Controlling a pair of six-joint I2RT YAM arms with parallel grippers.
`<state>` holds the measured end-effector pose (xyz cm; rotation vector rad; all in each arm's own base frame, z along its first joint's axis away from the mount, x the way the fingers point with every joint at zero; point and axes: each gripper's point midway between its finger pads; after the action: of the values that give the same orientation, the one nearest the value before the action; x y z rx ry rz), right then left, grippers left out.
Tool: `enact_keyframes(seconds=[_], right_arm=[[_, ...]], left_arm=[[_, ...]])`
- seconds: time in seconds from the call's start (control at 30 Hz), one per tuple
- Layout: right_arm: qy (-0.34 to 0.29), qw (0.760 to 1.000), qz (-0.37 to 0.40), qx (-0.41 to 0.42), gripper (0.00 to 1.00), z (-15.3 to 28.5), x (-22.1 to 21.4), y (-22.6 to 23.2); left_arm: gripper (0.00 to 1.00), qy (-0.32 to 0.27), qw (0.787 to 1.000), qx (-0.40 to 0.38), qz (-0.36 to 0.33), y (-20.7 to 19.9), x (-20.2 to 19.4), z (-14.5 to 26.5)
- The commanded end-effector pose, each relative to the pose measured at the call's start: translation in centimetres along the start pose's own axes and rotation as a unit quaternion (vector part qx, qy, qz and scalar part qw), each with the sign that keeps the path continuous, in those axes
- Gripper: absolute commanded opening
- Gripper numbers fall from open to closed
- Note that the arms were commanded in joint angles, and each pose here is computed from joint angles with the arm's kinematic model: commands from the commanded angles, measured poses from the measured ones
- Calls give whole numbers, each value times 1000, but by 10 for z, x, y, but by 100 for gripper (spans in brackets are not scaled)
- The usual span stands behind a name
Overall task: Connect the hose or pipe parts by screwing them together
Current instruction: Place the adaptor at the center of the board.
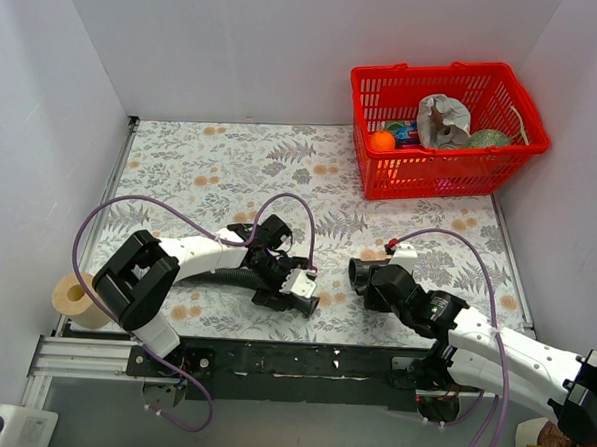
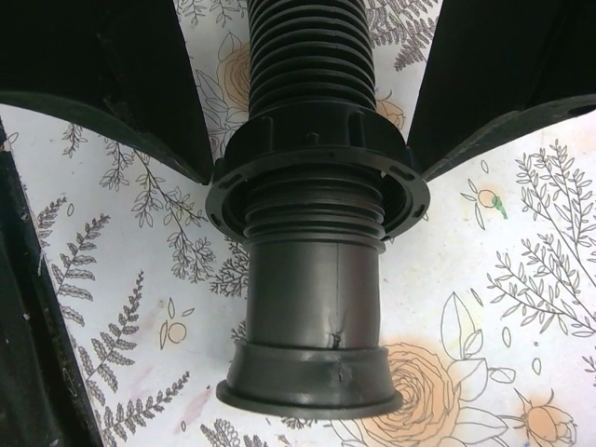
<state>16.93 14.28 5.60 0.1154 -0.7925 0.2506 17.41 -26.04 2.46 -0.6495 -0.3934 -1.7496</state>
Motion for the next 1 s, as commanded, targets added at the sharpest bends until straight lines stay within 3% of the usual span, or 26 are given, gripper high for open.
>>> enact_keyframes(seconds=[0.0,0.2,0.27,0.6,0.63,0.77,0.83,0.97], right_arm=[[-20,1000,-10,15,57,-3,8,5],[-14,1000,-12,20,58,-5,2,5],[-16,1000,-13,21,58,-4,2,5],[-22,999,-16,23,59,-2,6,3],[-22,999,-15,24,59,-1,6,4],[-24,1000,-12,10,67,2,12,0],[-29,1000,-7,5,71,5,18,-3],[-42,999,-6,16,74,8,26,1]], left_arm=[[82,-34,999,3,0,8,24,1],[88,-52,999,11,-13,11,38,-2],[86,-50,999,7,-12,10,37,-5],[45,-49,999,5,-18,7,36,-7],[44,-49,999,6,-18,7,36,-8],[50,-56,998,12,-26,9,43,-6],[62,-55,998,17,-25,11,44,-5],[76,-50,998,24,-20,12,43,-3]])
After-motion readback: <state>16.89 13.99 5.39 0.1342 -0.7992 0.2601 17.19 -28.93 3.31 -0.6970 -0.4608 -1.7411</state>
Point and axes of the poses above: each gripper's point midway between its finger pads, its own z axis back along the fingers, its own y axis along the line the jaws close on, x = y × z, and after that the axes turned 12 degrees about z, right-handed
